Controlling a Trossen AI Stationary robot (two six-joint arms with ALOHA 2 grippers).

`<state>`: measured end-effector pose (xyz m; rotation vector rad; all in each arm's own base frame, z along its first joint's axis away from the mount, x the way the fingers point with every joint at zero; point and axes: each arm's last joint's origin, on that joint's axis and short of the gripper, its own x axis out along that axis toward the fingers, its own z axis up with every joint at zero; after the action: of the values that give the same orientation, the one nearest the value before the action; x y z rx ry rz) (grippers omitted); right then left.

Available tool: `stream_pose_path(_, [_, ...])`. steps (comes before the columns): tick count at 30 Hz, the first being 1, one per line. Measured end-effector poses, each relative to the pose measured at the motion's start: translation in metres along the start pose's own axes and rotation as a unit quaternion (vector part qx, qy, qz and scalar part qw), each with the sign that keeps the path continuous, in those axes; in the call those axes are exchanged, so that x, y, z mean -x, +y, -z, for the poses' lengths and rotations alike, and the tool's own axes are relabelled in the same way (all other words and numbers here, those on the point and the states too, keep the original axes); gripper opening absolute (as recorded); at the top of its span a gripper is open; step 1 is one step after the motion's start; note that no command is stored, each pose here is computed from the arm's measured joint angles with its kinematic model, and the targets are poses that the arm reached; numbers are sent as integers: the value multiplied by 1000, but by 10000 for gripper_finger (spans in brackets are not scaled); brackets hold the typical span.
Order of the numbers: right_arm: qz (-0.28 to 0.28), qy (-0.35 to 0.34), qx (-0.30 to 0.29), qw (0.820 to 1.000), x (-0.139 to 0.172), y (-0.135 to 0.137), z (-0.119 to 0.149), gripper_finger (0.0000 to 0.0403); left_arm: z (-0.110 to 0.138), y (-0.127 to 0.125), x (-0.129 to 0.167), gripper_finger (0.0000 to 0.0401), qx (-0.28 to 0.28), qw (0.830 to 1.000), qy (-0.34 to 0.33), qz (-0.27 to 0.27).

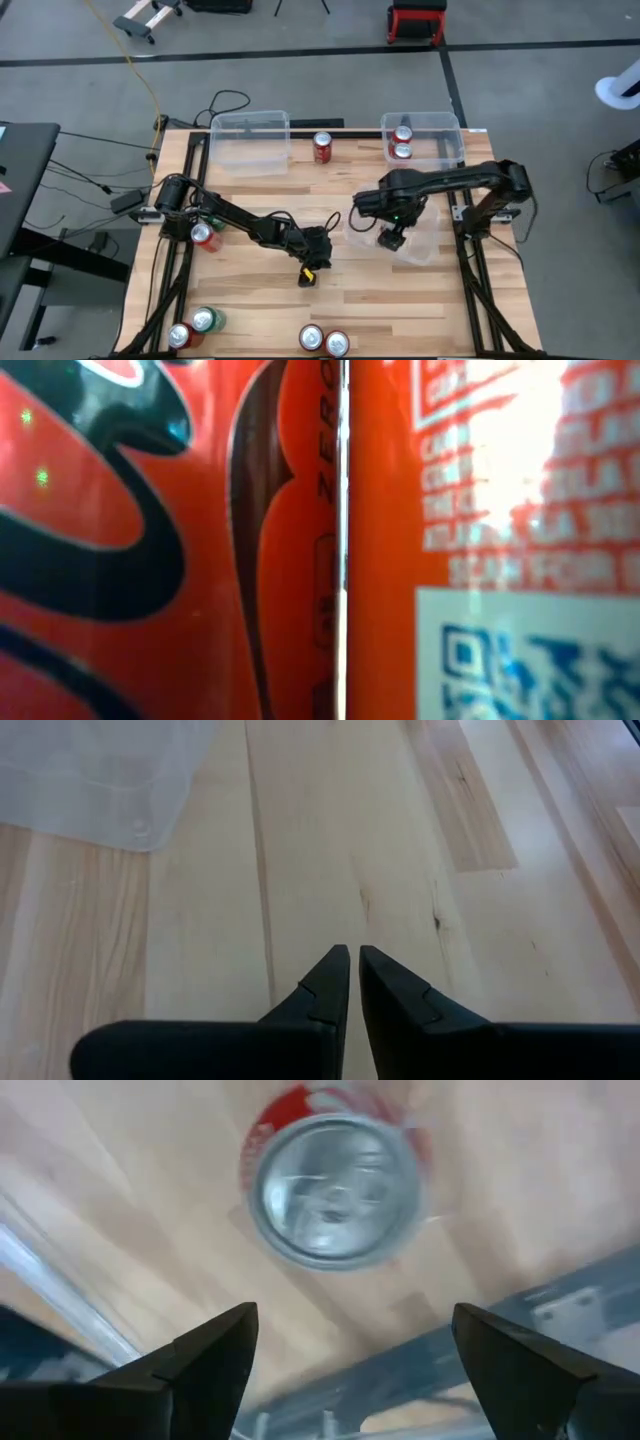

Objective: Sort soda cans
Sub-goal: Put the middle right red-white soda can into the bottom transparent bin

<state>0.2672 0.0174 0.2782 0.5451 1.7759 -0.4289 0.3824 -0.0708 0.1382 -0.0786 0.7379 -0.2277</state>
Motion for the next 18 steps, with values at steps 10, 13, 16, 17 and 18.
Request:
stream_pose_path(10, [6,-121,-2,993,19,6,46,253,0,0,0,25,3,1000,0,0])
stream_pose_path(13, [17,-113,2,993,6,11,49,176,0,0,0,25,4,1000,-1,0])
stream_pose_path(16, [38,-96,5,995,-10,13,48,80,0,0,0,25,4,1000,-3,-4])
stream_pose_path(17, [40,-94,3,995,-15,13,47,46,0,0,0,25,5,1000,-3,-4])
stream_pose_path(18, [38,-95,2,995,-20,12,45,24,0,0,0,25,5,1000,-3,-4])
